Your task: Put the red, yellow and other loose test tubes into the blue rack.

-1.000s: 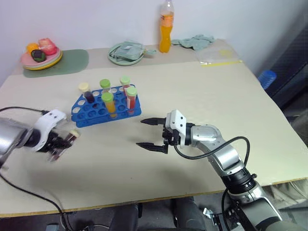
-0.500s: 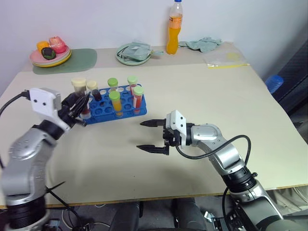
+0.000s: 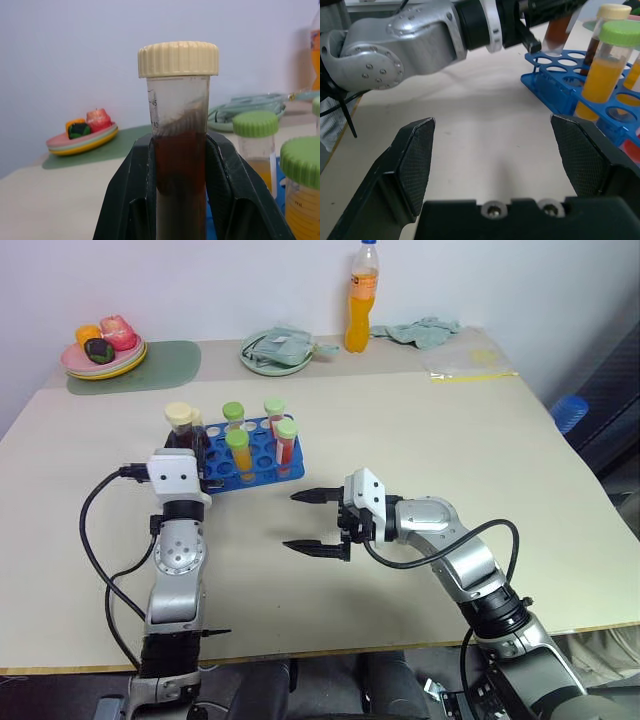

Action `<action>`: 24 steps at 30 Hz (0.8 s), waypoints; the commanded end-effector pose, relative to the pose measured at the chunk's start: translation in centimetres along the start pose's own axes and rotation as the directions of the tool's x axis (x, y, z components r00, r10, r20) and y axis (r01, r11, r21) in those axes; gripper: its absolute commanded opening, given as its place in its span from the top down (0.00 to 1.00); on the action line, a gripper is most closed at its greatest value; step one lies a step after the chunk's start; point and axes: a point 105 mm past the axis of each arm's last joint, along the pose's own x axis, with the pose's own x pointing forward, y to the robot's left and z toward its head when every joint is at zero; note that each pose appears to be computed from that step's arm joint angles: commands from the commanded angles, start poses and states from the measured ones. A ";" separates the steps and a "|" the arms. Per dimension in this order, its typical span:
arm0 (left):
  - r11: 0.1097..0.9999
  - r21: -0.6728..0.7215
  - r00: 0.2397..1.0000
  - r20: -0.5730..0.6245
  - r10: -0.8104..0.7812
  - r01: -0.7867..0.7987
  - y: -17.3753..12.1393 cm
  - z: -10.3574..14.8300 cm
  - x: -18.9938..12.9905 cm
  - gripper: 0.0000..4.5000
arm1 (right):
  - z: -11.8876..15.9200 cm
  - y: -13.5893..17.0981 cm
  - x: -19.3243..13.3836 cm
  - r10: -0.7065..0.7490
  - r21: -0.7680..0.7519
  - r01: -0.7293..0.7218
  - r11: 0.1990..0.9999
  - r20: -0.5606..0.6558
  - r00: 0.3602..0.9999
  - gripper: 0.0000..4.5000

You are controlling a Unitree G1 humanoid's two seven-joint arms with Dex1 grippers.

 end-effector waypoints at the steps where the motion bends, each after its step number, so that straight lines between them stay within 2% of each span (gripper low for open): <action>1: 0.999 -0.026 1.000 0.015 0.019 -0.019 0.0 0.3 0.5 0.83 | 1.3 0.0 -0.2 -0.011 -0.040 0.012 0.999 0.037 0.999 0.09; 7: 0.997 -0.071 0.998 -0.056 0.001 -0.005 -0.6 -1.4 0.6 0.83 | 1.3 0.1 -0.1 -0.013 -0.034 0.014 0.999 0.040 0.999 0.09; 16: 0.995 -0.096 0.998 -0.065 0.012 -0.019 -0.5 -1.8 0.6 0.83 | 1.4 0.0 0.0 -0.017 -0.028 0.018 0.999 0.046 0.999 0.09; 17: 0.994 -0.104 0.998 -0.065 0.013 -0.020 -0.5 -1.8 0.5 0.60 | 1.4 0.1 0.0 -0.016 -0.028 0.017 0.999 0.046 0.999 0.09; 22: 0.989 -0.145 0.999 -0.014 0.033 -0.035 0.0 -0.8 0.4 0.05 | 1.4 0.0 -0.1 -0.020 -0.036 0.022 0.999 0.051 0.998 0.09; 24: 0.981 -0.189 0.998 0.023 0.053 -0.048 0.8 0.2 0.0 0.01 | 1.7 -0.5 -0.3 -0.045 -0.048 0.048 0.998 0.062 0.997 0.09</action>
